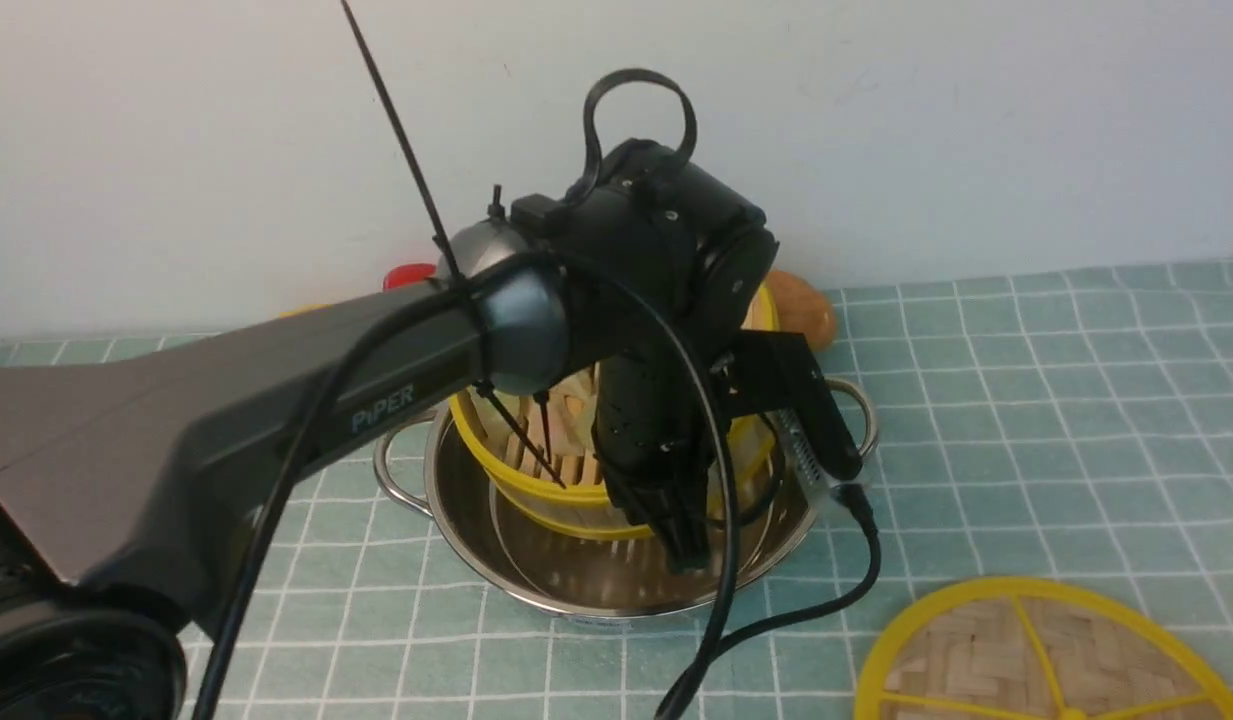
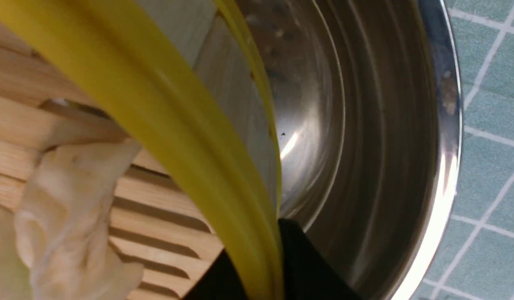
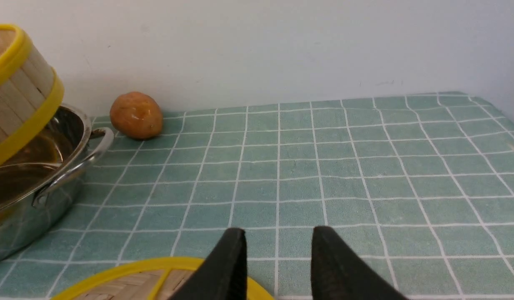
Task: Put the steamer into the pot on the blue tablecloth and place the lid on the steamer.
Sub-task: 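Place the bamboo steamer basket with dumplings into the steel pot with the left gripper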
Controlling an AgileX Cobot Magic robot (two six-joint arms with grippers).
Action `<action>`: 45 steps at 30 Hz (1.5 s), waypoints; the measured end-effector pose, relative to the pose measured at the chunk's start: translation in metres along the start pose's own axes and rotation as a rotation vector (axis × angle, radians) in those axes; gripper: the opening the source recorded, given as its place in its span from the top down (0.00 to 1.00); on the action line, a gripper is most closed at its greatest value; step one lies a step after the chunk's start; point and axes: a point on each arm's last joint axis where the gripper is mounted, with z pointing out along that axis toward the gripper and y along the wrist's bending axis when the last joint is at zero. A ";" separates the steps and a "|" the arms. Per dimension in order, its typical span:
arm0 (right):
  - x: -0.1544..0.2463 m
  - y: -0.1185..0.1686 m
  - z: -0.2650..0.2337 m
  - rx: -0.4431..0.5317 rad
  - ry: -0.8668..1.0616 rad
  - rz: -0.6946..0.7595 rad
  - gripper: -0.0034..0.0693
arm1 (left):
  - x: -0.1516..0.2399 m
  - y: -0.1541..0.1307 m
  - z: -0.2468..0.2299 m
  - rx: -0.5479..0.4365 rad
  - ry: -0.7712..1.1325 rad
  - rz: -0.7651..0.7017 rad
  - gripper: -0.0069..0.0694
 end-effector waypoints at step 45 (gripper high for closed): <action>0.000 0.000 0.000 0.000 0.000 0.000 0.62 | 0.001 0.004 -0.004 -0.034 -0.008 -0.192 0.29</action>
